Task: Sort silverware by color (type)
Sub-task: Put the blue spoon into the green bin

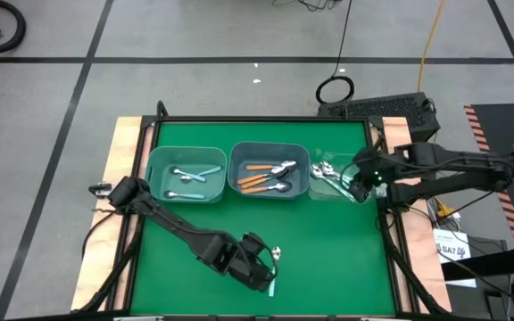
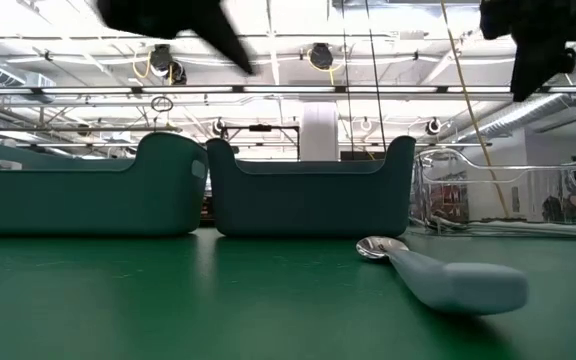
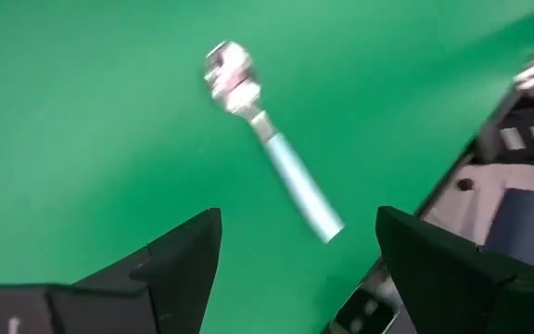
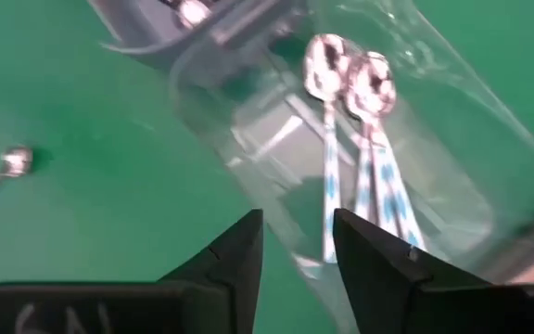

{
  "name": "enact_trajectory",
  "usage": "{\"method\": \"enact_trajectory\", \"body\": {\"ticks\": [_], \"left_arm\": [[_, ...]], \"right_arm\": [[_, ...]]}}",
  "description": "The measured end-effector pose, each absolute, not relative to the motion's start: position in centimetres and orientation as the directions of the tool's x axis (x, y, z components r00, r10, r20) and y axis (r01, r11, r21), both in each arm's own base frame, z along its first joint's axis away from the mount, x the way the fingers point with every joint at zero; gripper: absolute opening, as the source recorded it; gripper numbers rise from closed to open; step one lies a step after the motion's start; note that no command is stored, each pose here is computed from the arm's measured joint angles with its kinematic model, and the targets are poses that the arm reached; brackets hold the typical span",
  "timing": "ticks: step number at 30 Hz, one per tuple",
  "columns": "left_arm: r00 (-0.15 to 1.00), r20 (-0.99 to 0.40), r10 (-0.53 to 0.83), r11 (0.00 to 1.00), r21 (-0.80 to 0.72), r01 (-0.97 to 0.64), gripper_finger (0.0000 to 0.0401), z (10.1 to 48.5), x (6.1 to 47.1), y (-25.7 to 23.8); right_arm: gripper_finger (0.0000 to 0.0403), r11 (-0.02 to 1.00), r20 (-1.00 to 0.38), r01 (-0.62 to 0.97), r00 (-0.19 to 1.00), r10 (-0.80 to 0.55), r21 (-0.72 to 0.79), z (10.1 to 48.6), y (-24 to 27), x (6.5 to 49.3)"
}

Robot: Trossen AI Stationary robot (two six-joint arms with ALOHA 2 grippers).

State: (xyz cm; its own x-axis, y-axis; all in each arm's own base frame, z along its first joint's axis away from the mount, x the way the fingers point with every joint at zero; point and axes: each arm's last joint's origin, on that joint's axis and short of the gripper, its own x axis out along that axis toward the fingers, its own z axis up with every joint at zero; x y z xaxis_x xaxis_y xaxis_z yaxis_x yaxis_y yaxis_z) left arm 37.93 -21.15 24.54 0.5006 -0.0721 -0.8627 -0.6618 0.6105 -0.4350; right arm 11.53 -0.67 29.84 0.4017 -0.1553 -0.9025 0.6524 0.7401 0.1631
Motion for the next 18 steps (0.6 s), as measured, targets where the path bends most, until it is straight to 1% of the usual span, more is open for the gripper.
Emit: {"method": "enact_trajectory", "body": {"ticks": [3,7,12,18], "left_arm": [[0.572,-0.817,-0.076,0.630,-0.484,-0.607,0.0289,24.0,38.9,-21.9],[0.580,-0.811,-0.074,0.638,-0.486,-0.598,0.0289,22.2,39.6,-22.7],[0.621,-0.778,-0.100,0.683,-0.507,-0.525,0.0289,20.6,40.4,-24.1],[0.603,-0.795,-0.073,0.720,-0.460,-0.519,0.0289,18.1,40.7,-25.0]], "right_arm": [[0.0129,0.742,-0.883,0.640,0.446,-0.147,0.199,30.1,-0.2,11.4],[0.0129,0.769,-0.876,0.613,0.455,-0.158,0.180,30.2,0.2,11.5],[0.0129,0.805,-0.864,0.582,0.459,-0.206,0.118,30.2,0.2,11.5],[0.0130,0.827,-0.841,0.561,0.466,-0.276,0.040,30.3,0.0,11.6]]}}
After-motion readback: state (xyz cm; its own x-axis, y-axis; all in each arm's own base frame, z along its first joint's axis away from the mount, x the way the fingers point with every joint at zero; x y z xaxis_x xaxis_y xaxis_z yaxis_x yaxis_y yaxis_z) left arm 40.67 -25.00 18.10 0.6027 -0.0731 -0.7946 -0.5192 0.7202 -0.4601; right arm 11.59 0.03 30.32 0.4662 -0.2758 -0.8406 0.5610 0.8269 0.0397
